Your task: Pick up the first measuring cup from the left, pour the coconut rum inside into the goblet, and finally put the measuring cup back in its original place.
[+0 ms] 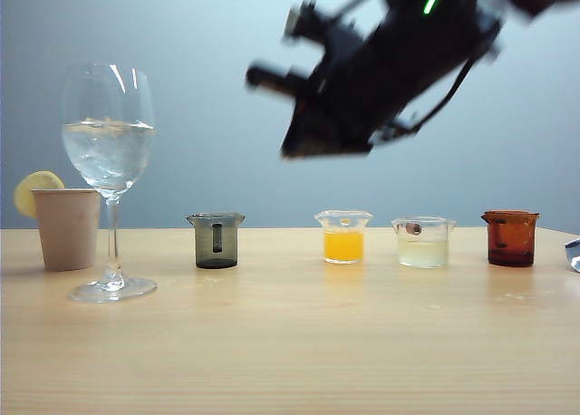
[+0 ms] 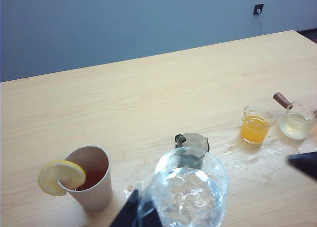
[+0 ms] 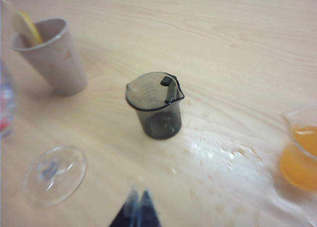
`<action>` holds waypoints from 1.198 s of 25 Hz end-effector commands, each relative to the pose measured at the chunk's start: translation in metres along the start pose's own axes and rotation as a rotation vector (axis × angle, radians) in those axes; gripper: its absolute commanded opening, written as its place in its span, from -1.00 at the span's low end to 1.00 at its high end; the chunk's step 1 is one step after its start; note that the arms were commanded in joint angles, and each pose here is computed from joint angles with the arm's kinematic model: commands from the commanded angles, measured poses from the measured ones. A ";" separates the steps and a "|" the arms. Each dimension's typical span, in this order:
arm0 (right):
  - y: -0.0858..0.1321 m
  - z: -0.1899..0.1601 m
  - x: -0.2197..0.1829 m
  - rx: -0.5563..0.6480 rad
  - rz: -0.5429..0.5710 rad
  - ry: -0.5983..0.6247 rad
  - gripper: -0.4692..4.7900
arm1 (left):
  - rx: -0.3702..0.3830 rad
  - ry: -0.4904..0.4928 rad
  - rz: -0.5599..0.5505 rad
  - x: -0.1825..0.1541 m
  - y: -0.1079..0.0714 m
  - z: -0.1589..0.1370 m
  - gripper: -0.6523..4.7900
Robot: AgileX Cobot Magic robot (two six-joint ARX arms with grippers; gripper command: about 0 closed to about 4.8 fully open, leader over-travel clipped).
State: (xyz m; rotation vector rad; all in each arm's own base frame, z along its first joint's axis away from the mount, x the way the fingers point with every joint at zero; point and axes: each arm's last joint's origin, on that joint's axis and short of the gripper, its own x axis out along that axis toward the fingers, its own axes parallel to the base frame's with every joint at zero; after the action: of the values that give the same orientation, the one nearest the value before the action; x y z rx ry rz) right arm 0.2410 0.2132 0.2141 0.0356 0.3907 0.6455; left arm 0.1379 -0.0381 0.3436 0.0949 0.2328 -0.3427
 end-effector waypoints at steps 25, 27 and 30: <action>-0.027 -0.008 -0.275 0.006 -0.247 -0.318 -0.85 | 0.008 -0.160 0.051 -0.047 0.000 -0.016 -0.78; -0.030 -0.023 -0.273 0.026 -0.248 -0.310 -0.85 | 0.000 -0.171 0.102 -0.052 0.004 -0.029 -0.78; -0.034 -0.042 -0.259 0.079 -0.250 -0.276 -0.85 | -0.007 -0.190 0.189 -0.059 0.005 -0.050 -0.78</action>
State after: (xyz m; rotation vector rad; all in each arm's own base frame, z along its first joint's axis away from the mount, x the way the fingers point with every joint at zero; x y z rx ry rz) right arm 0.0553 0.0281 0.2634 0.1234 0.1519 0.3824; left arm 0.0787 -0.0096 0.3142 0.0751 0.0577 -0.1957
